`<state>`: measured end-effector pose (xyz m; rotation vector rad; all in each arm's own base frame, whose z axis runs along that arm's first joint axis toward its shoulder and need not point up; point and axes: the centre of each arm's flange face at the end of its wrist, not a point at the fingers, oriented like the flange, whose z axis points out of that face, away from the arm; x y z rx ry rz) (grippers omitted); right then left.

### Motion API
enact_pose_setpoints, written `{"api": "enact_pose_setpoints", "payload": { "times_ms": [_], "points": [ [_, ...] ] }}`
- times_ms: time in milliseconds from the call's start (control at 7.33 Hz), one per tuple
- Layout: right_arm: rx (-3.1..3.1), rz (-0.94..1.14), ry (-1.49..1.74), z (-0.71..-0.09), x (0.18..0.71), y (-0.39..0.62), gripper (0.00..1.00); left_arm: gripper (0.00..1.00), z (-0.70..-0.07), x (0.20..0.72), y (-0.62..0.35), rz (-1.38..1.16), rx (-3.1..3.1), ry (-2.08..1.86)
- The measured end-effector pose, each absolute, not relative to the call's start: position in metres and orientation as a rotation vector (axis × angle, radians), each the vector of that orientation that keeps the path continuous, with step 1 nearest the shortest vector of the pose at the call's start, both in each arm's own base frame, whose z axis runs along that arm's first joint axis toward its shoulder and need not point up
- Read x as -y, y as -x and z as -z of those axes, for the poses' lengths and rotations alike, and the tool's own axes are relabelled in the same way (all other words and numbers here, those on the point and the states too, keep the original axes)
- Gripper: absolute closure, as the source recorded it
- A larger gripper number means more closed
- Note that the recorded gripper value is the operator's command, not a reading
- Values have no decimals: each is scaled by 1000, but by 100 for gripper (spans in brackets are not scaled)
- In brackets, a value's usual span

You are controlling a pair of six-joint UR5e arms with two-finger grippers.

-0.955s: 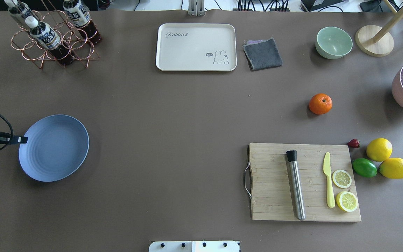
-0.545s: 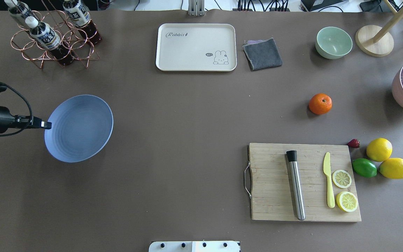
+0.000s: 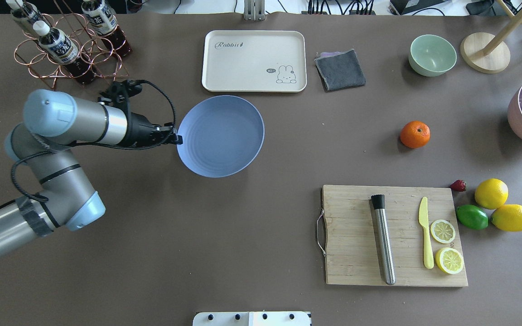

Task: Pick orange to plate
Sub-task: 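Push the light-blue plate with the left gripper toward the table center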

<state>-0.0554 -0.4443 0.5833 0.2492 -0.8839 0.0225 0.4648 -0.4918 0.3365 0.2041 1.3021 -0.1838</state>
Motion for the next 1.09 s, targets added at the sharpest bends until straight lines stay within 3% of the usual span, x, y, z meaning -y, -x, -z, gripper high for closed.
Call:
{"api": "enact_pose_setpoints", "payload": {
  "times_ms": [409,545,682,1091],
  "points": [
    [883,-22,-251,-583,446,56,0,100,-288,481,-526,206,-1193,-231],
    [883,-22,-251,-582,447,57,0,41,-289,481,-530,189,-1175,-242],
    [881,-23,-252,-582,447,57,0,2,-292,482,-532,170,-1162,-254],
    [876,-33,-260,-572,461,66,0,2,-293,483,-520,133,-1153,-295]
  ]
}}
